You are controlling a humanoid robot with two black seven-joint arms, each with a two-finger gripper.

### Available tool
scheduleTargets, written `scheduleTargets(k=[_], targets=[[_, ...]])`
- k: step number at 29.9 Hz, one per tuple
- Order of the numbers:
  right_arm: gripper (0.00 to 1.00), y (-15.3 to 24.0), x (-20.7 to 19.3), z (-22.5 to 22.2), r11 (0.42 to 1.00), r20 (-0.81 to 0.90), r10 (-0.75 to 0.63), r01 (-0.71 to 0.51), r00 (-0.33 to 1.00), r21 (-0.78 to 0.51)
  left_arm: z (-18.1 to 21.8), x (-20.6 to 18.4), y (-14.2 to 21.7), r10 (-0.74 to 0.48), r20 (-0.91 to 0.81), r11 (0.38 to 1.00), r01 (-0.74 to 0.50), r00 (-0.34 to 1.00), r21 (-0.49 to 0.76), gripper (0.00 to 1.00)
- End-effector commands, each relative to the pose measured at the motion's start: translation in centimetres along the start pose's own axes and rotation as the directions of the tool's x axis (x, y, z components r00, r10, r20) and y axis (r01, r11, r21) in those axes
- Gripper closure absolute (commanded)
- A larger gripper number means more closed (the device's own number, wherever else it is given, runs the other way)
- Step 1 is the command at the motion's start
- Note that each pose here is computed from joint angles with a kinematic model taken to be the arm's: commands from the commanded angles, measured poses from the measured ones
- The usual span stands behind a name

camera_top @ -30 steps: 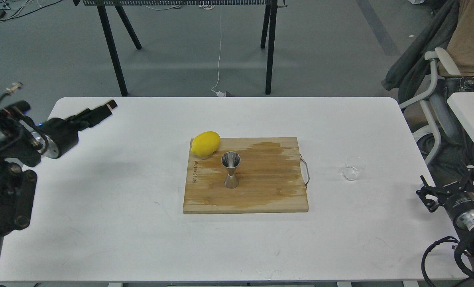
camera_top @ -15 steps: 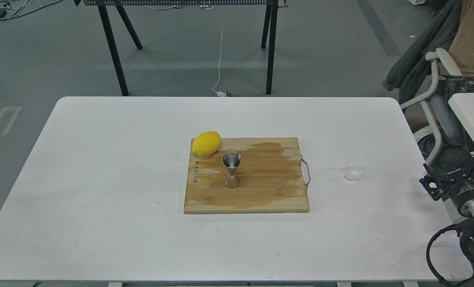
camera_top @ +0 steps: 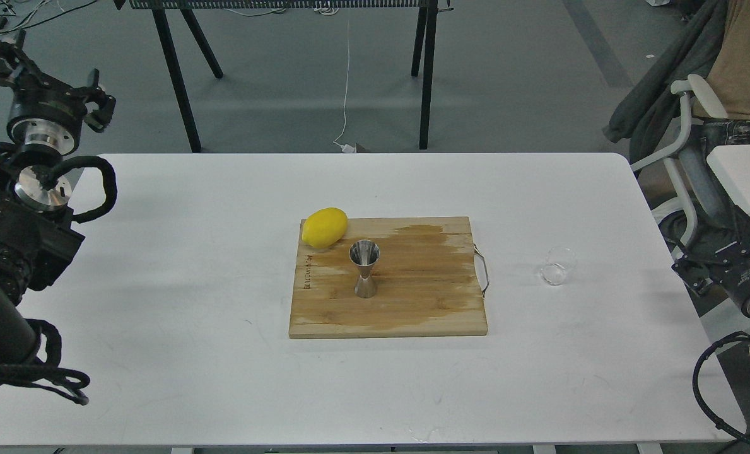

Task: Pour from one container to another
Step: 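Move the right gripper toward the small clear glass cup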

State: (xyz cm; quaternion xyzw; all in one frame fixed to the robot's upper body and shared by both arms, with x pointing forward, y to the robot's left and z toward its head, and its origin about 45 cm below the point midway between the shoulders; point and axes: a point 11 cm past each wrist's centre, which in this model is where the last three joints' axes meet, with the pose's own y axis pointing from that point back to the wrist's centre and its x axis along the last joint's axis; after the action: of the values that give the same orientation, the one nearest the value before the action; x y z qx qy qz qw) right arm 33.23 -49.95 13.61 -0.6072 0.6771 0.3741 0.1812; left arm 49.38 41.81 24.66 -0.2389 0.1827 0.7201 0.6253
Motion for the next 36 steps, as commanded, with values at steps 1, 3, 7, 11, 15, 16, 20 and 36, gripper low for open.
scheduleTargets(k=[1,3,7,11,15,16,20,36], targets=[[0.01,0.8,-1.9,-0.3,0.996,0.074,-0.070,0.074,0.995,-0.056,-2.2,-1.5,0.0,-0.036,0.011,0.997,0.036,0.999,0.061,0.01],[0.01,1.6,-2.4,1.1,0.990,0.156,-0.093,0.108,0.983,-0.090,-3.3,-2.2,0.0,-0.057,0.001,0.994,0.057,0.998,0.098,0.01],[0.01,3.1,-3.4,4.3,0.975,0.330,-0.117,0.172,0.937,-0.143,-5.8,-3.7,0.5,-0.125,-0.019,0.975,0.126,0.992,0.184,0.01],[0.01,4.0,-4.7,7.1,0.960,0.417,-0.136,0.224,0.899,-0.170,-6.4,-2.2,1.9,-0.142,-0.044,0.959,0.149,0.989,0.242,0.01],[0.01,4.4,-5.6,10.2,0.950,0.494,-0.137,0.256,0.859,-0.181,-5.4,-0.3,3.6,-0.156,-0.067,0.944,0.169,0.985,0.282,0.01],[0.01,4.4,-5.6,10.6,0.950,0.503,-0.129,0.252,0.855,-0.184,-5.2,0.0,3.9,-0.158,-0.073,0.943,0.172,0.985,0.286,0.01],[0.01,4.1,-5.7,12.8,0.954,0.552,-0.092,0.231,0.829,-0.188,-4.8,1.6,5.2,-0.140,-0.084,0.944,0.158,0.987,0.289,0.01],[0.01,2.8,-2.1,16.0,0.973,0.601,0.115,0.030,0.791,-0.227,-6.0,6.3,8.1,-0.001,-0.195,0.973,0.046,0.981,0.228,0.00]])
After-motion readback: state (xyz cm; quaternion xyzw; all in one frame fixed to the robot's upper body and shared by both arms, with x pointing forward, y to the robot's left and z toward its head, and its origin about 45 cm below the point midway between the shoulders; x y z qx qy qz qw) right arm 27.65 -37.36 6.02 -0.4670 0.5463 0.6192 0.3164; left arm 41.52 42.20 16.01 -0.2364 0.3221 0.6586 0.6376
